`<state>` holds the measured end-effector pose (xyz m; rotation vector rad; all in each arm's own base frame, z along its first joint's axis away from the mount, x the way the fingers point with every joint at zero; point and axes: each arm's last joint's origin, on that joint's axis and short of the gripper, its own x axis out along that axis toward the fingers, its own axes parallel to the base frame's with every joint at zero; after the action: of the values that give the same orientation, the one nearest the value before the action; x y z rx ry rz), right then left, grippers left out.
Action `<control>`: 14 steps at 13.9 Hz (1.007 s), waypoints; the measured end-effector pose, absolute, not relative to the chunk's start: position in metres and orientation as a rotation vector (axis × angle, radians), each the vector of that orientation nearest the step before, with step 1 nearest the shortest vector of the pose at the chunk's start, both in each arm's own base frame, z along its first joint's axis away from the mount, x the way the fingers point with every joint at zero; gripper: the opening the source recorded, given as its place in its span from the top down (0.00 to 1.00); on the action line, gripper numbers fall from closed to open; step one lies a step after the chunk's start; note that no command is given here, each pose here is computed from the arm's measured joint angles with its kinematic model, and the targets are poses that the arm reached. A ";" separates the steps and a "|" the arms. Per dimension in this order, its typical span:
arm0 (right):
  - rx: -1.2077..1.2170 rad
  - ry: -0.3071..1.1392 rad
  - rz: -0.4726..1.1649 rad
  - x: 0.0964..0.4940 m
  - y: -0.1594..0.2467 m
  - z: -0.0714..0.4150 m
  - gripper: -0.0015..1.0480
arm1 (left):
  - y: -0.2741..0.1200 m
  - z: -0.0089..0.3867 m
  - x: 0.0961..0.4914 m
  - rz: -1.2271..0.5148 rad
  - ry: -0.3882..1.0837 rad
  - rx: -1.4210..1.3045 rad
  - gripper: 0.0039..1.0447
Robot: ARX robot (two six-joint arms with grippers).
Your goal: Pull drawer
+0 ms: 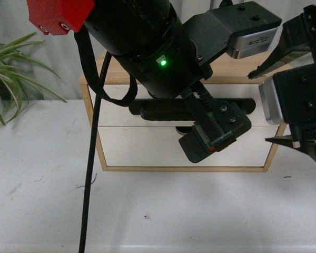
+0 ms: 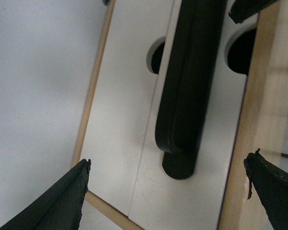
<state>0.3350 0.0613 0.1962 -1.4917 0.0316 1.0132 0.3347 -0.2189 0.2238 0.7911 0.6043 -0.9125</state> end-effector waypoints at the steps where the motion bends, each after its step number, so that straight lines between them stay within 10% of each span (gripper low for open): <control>1: -1.490 0.035 1.037 0.335 0.066 0.191 0.06 | -0.217 0.221 0.337 -0.903 0.608 0.791 0.06; 14: -1.517 0.090 1.085 0.357 0.087 0.155 0.06 | -0.217 0.180 0.352 -0.881 0.637 0.811 0.06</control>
<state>0.3570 0.0871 0.1554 -1.5167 0.0903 1.0851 0.3523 -0.2172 0.1795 0.8105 0.6366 -0.8811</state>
